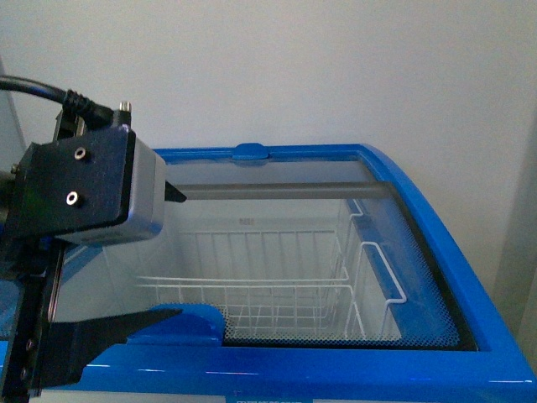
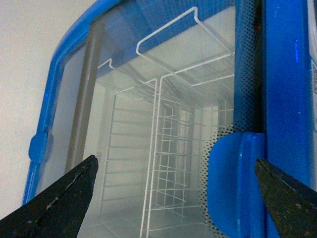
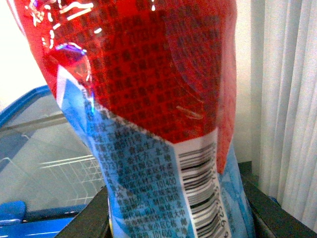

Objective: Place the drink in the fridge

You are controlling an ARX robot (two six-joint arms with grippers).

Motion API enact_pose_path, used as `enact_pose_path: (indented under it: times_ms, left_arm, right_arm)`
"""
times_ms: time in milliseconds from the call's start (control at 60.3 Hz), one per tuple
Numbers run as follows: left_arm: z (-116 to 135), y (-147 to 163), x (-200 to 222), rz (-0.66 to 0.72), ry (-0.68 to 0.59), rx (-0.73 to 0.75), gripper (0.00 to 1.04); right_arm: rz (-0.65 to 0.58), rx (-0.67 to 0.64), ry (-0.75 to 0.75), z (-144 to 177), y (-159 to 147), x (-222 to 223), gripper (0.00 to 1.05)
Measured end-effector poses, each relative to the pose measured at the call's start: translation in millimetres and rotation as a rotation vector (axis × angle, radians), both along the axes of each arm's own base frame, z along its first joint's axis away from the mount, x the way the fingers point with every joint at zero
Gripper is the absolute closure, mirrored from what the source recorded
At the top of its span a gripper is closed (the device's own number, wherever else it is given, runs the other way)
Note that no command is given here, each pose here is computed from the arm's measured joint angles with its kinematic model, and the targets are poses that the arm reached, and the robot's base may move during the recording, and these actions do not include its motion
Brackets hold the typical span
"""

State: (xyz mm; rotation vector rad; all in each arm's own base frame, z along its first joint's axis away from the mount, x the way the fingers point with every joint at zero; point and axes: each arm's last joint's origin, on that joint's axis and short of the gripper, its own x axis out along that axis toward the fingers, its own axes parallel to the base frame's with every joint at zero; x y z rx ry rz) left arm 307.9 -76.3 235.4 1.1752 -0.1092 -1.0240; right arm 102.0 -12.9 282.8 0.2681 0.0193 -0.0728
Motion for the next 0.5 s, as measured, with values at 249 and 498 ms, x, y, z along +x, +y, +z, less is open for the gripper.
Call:
enact_pose_path:
  times_ms: [249,498]
  left_arm:
    - [-0.1,-1.8,0.8,0.0,0.045,0.02,0.08]
    - [-9.0,-12.1,1.0,-0.03,0.105,0.006,0.08]
  right_arm:
    - [0.0,0.0,0.0,0.0,0.0,0.0,0.6]
    - [0.0,0.0,0.0,0.0,0.0,0.0,0.6]
